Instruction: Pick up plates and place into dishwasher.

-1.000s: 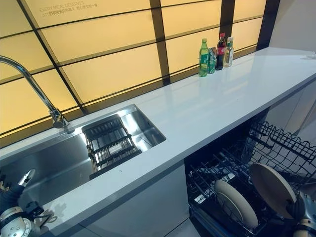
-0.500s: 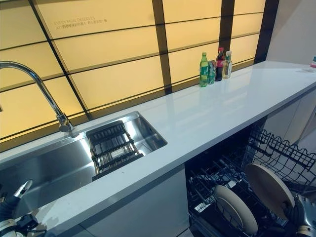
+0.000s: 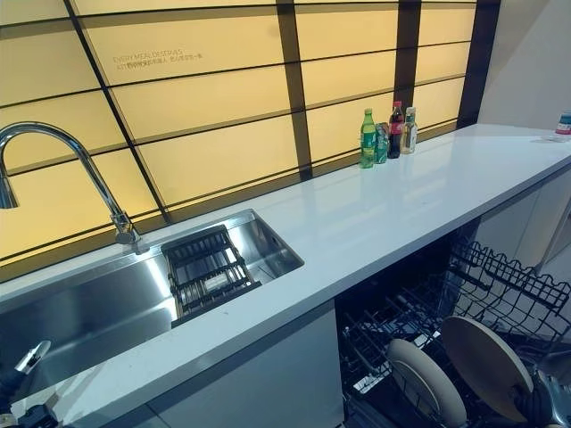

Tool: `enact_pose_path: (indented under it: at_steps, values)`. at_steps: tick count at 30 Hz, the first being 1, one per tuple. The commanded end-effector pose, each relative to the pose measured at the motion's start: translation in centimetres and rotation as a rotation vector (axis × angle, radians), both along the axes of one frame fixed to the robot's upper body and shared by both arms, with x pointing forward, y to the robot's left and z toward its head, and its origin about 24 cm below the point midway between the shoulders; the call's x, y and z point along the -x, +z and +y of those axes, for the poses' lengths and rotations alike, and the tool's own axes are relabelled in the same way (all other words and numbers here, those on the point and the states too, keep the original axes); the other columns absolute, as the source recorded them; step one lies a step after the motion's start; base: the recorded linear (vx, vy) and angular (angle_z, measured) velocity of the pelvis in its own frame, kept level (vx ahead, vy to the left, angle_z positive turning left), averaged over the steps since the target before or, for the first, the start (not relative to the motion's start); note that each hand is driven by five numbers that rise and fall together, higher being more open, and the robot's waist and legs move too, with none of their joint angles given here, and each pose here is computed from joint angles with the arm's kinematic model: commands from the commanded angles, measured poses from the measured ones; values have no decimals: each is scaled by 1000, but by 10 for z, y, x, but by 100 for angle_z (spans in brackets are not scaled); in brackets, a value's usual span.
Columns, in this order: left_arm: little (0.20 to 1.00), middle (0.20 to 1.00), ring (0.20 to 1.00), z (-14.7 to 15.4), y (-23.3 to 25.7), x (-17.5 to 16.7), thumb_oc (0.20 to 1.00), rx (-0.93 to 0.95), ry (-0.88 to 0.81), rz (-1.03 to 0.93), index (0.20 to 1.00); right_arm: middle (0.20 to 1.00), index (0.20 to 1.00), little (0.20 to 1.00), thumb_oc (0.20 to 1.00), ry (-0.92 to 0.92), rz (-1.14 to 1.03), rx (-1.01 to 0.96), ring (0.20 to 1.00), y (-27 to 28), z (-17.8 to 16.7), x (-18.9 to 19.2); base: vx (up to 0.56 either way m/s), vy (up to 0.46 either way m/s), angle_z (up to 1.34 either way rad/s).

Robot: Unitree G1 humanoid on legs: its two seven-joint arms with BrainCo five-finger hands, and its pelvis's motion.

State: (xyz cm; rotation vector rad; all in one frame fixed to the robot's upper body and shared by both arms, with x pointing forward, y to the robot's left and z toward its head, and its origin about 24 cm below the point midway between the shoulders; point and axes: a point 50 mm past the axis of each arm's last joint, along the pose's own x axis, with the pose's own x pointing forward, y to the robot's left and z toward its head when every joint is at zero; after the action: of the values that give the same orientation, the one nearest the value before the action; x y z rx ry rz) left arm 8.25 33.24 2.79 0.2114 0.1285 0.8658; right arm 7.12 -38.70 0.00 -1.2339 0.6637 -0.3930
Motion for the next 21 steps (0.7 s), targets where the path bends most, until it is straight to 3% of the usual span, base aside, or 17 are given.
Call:
enact_pose_path:
  at_steps: [1, 10, 21]
  values:
    - [1000, 1000, 1000, 1, 9, -23, 1000, -62, -40, -45, 1000, 200, 200, 200, 200, 86, -110, 73, 200, 26, -8, -56, -25, 71, -9]
    - [1000, 1000, 1000, -13, 5, -41, 1000, -39, -51, -73, 1000, 200, 200, 200, 200, 78, -86, 84, 200, 14, -5, -70, -33, 49, 4]
    - [1000, 1000, 1000, -32, 15, -88, 1000, -15, -68, -220, 1000, 200, 200, 200, 200, 83, -303, 161, 200, 59, -9, -132, -176, -13, 0]
